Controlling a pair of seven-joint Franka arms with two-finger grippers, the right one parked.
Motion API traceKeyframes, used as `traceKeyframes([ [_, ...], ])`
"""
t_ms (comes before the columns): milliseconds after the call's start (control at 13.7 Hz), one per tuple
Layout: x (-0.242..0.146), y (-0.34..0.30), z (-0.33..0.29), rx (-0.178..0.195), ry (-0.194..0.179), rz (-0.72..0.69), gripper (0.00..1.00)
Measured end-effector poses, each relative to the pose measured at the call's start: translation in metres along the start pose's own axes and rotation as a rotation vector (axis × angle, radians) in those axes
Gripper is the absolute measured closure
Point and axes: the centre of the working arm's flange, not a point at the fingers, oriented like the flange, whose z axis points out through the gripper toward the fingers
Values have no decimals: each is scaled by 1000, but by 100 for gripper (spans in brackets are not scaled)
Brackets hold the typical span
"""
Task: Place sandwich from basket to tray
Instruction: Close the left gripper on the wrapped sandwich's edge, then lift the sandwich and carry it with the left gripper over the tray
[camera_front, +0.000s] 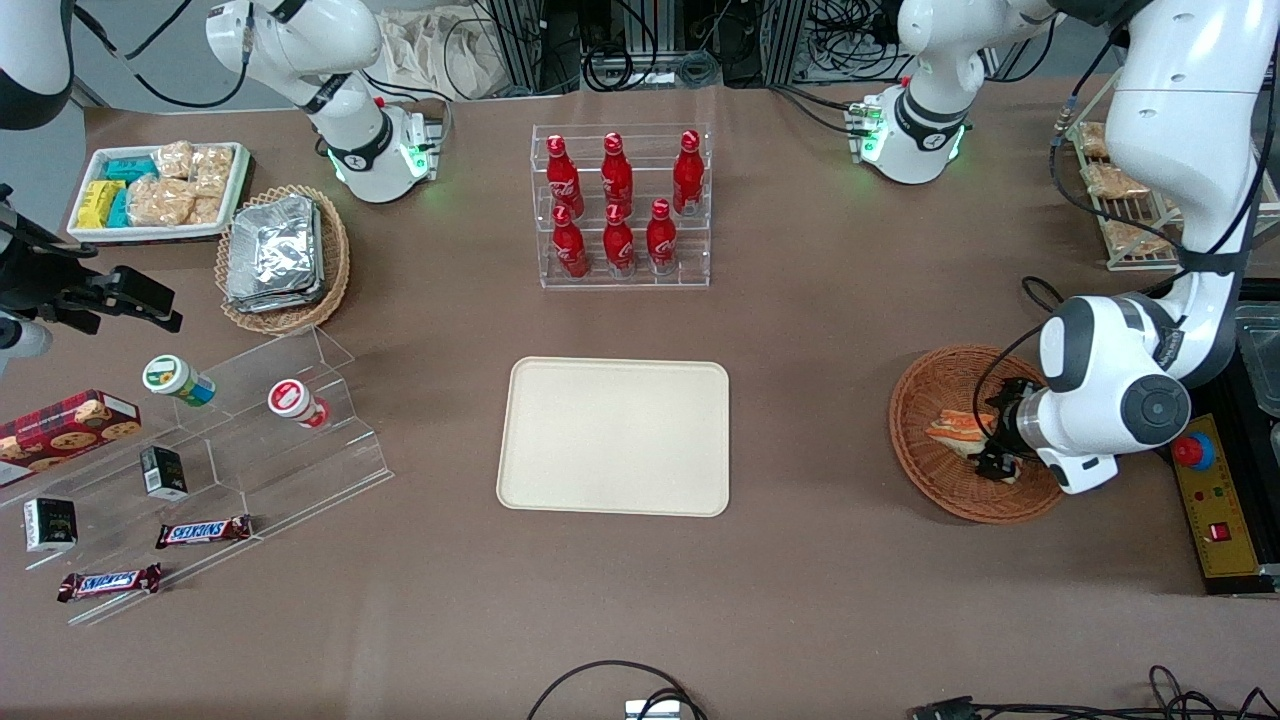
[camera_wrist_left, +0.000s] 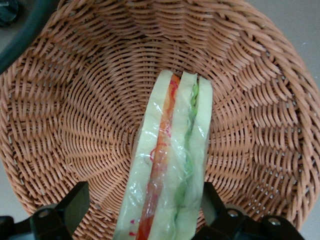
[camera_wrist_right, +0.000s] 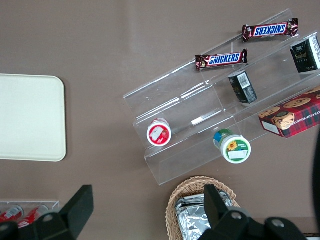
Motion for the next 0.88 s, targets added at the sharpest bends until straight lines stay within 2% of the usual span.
traceKeyframes([
  [73, 0, 1, -1, -5, 2, 0, 13],
  [220, 0, 4, -7, -16, 11, 5, 39],
  [366, 0, 5, -15, -11, 49, 32, 58],
  [439, -1, 5, -21, 2, 64, 43, 63],
  [659, -10, 6, -61, 39, 78, 80, 69],
  [878, -49, 15, -133, 53, 78, 210, 81],
])
